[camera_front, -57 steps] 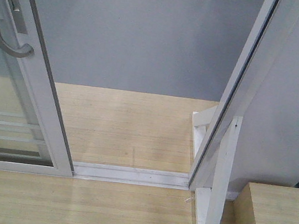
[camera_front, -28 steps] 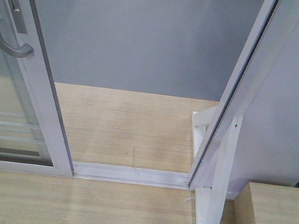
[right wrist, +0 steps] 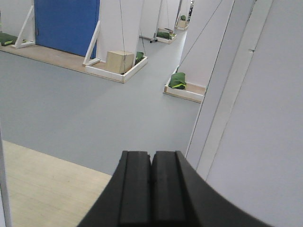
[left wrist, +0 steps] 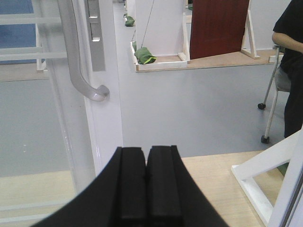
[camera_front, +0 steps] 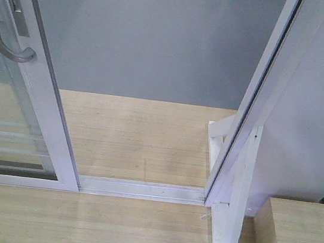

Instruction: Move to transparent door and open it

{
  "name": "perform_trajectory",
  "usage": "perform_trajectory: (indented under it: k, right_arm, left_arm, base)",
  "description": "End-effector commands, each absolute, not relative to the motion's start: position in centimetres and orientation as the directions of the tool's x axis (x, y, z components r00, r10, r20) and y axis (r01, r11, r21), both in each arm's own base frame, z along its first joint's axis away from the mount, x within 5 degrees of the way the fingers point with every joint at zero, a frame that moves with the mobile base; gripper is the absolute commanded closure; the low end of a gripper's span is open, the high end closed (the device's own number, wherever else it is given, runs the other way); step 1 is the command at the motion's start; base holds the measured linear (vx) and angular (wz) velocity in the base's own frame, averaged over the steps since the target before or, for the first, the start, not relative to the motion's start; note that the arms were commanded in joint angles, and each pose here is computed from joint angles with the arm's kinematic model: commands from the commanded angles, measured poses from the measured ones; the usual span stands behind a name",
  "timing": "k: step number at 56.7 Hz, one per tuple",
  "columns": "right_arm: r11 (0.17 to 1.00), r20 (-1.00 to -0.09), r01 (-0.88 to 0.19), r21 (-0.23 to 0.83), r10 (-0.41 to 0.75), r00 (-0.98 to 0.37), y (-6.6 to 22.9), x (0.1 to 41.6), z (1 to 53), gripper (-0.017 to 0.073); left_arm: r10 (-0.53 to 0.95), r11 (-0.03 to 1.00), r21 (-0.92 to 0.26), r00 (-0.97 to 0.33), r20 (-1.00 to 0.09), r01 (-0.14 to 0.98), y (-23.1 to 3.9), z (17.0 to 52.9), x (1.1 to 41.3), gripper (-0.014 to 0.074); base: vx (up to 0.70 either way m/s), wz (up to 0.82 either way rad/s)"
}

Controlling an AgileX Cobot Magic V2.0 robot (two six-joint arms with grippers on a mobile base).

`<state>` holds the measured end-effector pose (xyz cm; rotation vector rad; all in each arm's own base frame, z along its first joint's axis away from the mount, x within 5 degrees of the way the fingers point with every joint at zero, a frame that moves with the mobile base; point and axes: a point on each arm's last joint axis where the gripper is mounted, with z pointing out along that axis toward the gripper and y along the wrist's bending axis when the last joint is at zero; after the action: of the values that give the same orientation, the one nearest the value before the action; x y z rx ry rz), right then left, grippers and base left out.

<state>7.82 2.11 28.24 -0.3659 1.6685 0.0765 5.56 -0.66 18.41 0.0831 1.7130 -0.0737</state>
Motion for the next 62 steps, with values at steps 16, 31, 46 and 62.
perform_trajectory:
  k: [16,31,46,62]
  right_arm:
    - [0.944,-0.992,-0.306,-0.126,-0.122,0.031,2.2,6.8,24.7,0.0561]
    - [0.948,-0.996,-0.305,-0.090,-0.079,0.048,1.7,5.3,19.8,0.0561]
    - [0.946,-0.994,-0.304,-0.112,-0.107,0.036,1.7,5.3,19.6,0.0561]
    - [0.946,-0.994,-0.304,-0.110,-0.104,0.035,1.7,5.3,19.6,0.0561]
  left_arm:
    - [-0.015,0.996,-0.020,-0.058,-0.998,0.090,-0.6,19.0,5.6,0.0600]
    - [-0.015,0.996,-0.020,-0.058,-0.998,0.090,-0.6,19.0,5.6,0.0600]
    - [-0.015,0.996,-0.020,-0.057,-0.998,0.090,-0.6,19.0,5.6,0.0600]
    - [-0.015,0.996,-0.020,-0.057,-0.998,0.090,-0.6,19.0,5.6,0.0600]
  base:
    - [0.00,0.00]
    - [0.00,0.00]
    - [0.00,0.00]
    - [0.00,0.00]
